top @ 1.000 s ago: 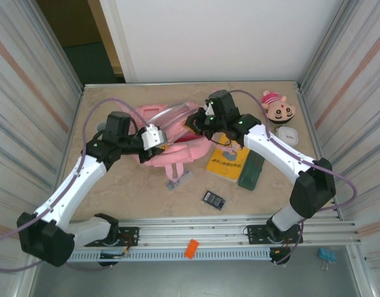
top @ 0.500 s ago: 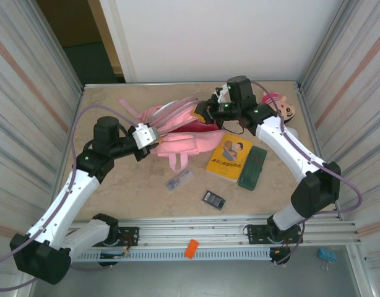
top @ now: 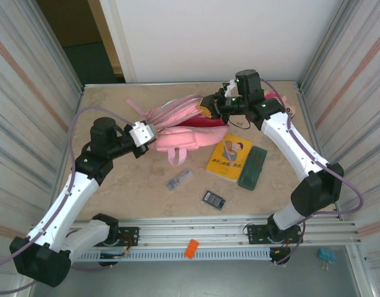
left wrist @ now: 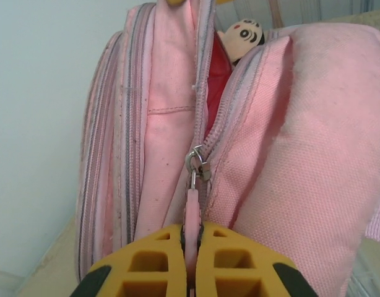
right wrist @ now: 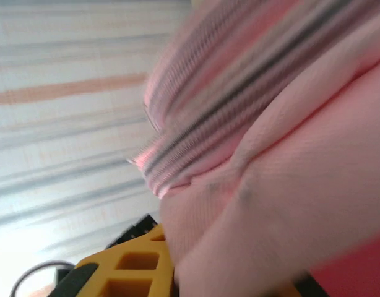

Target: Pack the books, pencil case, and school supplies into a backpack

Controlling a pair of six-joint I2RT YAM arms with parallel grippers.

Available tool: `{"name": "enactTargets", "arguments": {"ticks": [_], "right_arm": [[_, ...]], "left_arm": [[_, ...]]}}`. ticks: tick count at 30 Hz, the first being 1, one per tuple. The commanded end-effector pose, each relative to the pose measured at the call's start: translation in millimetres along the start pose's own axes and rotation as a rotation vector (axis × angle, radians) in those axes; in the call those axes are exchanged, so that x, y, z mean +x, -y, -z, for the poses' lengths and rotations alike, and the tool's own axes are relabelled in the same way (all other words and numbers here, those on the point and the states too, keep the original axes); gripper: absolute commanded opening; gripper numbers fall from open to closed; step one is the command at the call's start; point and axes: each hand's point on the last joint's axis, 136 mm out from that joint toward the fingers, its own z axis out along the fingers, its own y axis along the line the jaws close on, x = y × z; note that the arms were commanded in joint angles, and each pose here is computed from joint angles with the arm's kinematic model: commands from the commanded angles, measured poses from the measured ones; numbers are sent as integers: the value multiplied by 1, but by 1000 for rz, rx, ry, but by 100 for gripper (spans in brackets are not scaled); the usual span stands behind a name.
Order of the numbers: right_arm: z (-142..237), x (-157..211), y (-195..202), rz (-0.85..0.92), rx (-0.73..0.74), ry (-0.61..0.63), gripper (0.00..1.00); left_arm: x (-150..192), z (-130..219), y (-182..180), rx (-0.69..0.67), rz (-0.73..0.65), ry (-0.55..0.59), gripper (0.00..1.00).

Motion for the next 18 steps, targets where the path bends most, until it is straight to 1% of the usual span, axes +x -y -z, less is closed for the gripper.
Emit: {"name": "enactTargets", "arguments": {"ticks": [1,3,8,11,14,16,18], "right_arm": [[11,-24,-34,1,-117,161,21],[1,-23,-27,-51,-121,178,37],[-25,-8,-14,-90,-73,166,54],[-38,0,-3,-121,-57,176,58],[-56,12,-3,-126,-57,141,59],[-66,16,-5,-121,-52,123,54],[-72,19,-8,-112,-53,108,36]], "left_arm": [[2,8,-11,-46,69,-38,0],[-6,7,-15,-56,54,-25,0],[-29,6,-19,-43,49,60,0],[-42,3,-20,-43,29,91,0],[-54,-3,-16,-23,8,118,0],[-59,-8,-12,-8,-7,126,0],[-62,-11,-9,2,-21,129,0]]}}
